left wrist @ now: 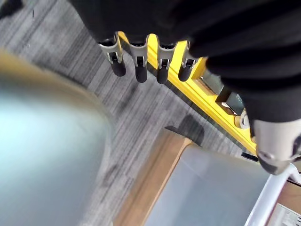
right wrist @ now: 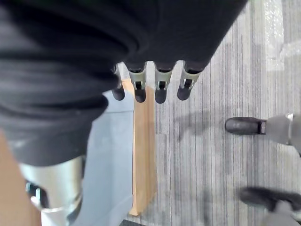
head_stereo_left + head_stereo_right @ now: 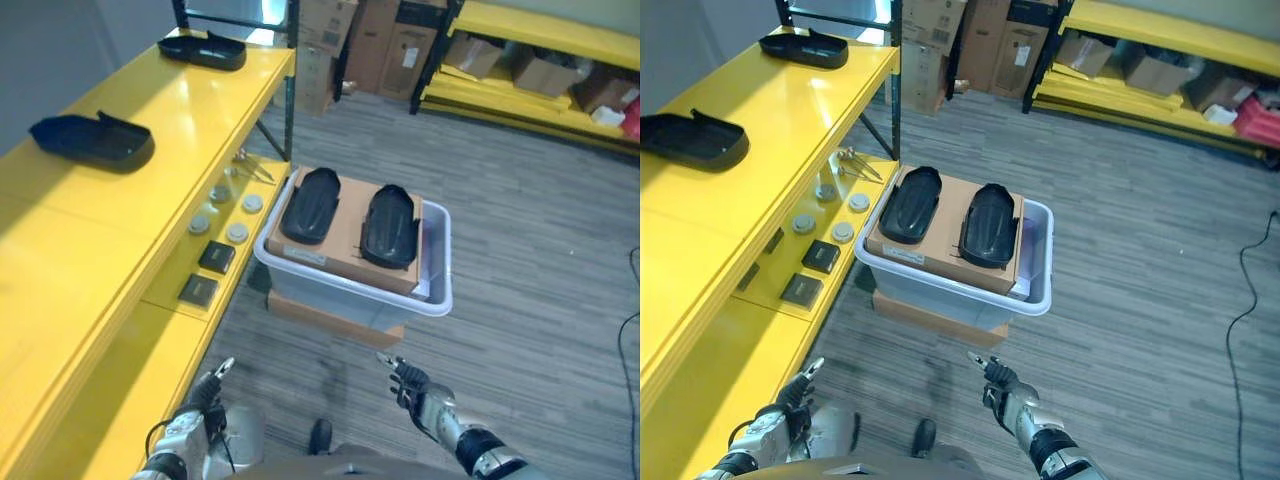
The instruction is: Move parts from the plastic box to the shelf.
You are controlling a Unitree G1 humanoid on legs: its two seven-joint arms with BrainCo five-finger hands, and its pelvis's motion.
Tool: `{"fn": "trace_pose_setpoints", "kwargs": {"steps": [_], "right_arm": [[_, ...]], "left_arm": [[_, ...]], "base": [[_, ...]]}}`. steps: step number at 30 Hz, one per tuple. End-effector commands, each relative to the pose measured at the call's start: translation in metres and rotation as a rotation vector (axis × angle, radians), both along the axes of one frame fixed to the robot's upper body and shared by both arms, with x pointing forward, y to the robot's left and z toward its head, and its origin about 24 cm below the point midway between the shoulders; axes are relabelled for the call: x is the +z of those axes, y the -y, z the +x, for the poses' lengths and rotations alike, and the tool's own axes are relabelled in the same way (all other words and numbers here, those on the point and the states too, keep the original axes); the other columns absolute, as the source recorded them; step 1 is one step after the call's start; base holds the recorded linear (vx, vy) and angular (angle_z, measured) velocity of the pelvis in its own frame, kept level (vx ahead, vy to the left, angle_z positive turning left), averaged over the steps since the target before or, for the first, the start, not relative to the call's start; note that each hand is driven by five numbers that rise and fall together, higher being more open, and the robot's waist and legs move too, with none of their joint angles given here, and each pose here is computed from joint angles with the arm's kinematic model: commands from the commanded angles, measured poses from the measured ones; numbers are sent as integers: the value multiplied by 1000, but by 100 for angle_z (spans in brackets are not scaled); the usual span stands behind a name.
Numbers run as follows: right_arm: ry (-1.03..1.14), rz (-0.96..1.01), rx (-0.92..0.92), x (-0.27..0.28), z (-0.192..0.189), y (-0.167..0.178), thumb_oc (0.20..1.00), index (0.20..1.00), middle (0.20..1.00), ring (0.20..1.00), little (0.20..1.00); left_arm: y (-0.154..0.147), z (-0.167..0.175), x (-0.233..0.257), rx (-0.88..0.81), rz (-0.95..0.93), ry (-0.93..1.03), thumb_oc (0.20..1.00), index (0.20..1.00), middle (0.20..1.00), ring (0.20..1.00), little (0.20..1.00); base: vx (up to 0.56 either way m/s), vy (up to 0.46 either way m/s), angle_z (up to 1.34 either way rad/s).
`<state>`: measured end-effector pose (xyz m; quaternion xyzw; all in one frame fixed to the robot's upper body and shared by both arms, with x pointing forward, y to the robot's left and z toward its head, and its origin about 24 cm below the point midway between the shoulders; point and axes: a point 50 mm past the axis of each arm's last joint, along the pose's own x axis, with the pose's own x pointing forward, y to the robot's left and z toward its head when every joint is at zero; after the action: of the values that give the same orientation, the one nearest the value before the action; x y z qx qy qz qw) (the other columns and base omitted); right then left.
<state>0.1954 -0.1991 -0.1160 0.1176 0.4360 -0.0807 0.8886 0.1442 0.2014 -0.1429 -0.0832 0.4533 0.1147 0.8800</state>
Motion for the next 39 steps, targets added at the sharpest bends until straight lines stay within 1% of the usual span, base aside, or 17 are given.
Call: {"fn": "trace_pose_setpoints", "kwargs": {"steps": [1,3,4,7,9,13,17,20,22,24,29,30,34,36,39], "right_arm": [[33,-43,-22,6,7,4,1000,1000,1000,1000,1000],[33,-46,-13,5,5,3,1000,1000,1000,1000,1000],[36,-44,15,5,6,-2,1000,1000,1000,1000,1000],[54,-16,44,6,9,-8,1000,1000,1000,1000,1000],[64,-4,45,7,10,-14,1000,1000,1000,1000,1000],[123,24,-8,14,25,-22,1000,1000,1000,1000,1000],[150,27,-38,18,28,-17,1000,1000,1000,1000,1000],[132,41,-99,15,24,-9,1000,1000,1000,1000,1000],[122,39,-108,13,21,-5,1000,1000,1000,1000,1000],[99,34,-85,10,16,-1,1000,1000,1000,1000,1000],[65,7,-52,4,5,2,1000,1000,1000,1000,1000],[59,-24,-45,3,-2,10,1000,1000,1000,1000,1000],[85,-48,-121,7,-4,23,1000,1000,1000,1000,1000],[130,-64,-162,13,-2,35,1000,1000,1000,1000,1000],[227,-55,-236,26,12,39,1000,1000,1000,1000,1000]], "left_arm": [[4,-3,-2,20,-5,-12,1000,1000,1000,1000,1000],[-1,-10,-4,29,-2,-29,1000,1000,1000,1000,1000],[-4,-15,-5,59,7,-36,1000,1000,1000,1000,1000],[-9,-16,-5,103,20,-34,1000,1000,1000,1000,1000],[-14,-15,-4,98,40,-33,1000,1000,1000,1000,1000],[-24,-12,0,33,86,-8,1000,1000,1000,1000,1000],[-25,-3,4,-6,82,-3,1000,1000,1000,1000,1000],[-33,-2,5,-27,103,-18,1000,1000,1000,1000,1000],[-35,-1,6,-32,108,-17,1000,1000,1000,1000,1000],[-36,-4,6,-3,108,-25,1000,1000,1000,1000,1000],[-26,-18,-3,79,47,-46,1000,1000,1000,1000,1000],[-20,-23,-7,81,40,-55,1000,1000,1000,1000,1000],[-15,-25,-8,-23,69,-64,1000,1000,1000,1000,1000],[-12,-26,-9,-9,64,-66,1000,1000,1000,1000,1000],[-10,-23,-9,-9,61,-63,1000,1000,1000,1000,1000]], "base": [[330,112,6],[319,94,-7],[279,98,-80],[158,34,-126],[184,13,-64],[97,48,-51],[99,-138,49],[275,-407,83],[179,-395,70],[139,-452,41],[88,-361,34],[44,-356,53],[-24,-91,57],[-48,89,4],[-45,147,0]]}}
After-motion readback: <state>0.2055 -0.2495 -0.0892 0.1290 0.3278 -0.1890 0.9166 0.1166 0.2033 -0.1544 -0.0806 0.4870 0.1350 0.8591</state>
